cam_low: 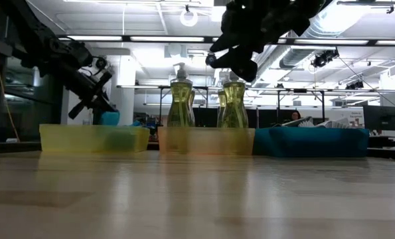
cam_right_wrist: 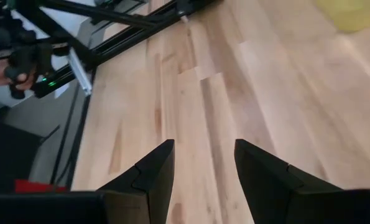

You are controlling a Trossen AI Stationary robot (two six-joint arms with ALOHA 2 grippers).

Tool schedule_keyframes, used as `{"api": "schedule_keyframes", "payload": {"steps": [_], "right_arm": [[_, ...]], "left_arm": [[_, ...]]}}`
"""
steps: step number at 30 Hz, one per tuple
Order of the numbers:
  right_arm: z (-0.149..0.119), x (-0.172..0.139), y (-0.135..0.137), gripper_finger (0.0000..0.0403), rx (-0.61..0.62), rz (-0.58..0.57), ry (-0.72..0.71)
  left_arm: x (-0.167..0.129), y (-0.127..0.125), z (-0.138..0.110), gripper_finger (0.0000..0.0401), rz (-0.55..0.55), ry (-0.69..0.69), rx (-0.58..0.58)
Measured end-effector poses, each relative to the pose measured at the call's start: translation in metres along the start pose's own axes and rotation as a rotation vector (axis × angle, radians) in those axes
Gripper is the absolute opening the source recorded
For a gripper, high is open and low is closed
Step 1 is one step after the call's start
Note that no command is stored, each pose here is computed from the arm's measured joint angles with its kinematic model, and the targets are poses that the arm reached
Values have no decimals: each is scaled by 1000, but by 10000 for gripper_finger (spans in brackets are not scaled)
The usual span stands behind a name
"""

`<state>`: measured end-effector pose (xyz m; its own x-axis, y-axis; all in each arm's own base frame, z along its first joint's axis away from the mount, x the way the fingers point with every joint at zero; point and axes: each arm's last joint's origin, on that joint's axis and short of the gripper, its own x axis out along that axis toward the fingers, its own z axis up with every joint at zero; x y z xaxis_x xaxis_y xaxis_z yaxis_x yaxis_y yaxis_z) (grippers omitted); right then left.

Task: Pick & Place Kitchen Sink Supplies
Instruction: Put the blue sponge into the yellow bin

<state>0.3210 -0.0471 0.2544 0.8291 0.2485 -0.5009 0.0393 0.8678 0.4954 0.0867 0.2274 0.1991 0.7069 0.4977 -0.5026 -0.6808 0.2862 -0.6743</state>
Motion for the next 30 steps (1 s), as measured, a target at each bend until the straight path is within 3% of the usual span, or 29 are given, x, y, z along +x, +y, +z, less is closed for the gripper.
{"api": "schedule_keyframes", "payload": {"steps": [13, 30], "right_arm": [[5, -5, -13, 161, -2, -48, -27], [5, -6, -13, 161, -30, -48, -26]], "left_arm": [[21, -6, -13, 0, 188, -25, 49], [23, -6, -10, 0, 172, -47, 50]]}}
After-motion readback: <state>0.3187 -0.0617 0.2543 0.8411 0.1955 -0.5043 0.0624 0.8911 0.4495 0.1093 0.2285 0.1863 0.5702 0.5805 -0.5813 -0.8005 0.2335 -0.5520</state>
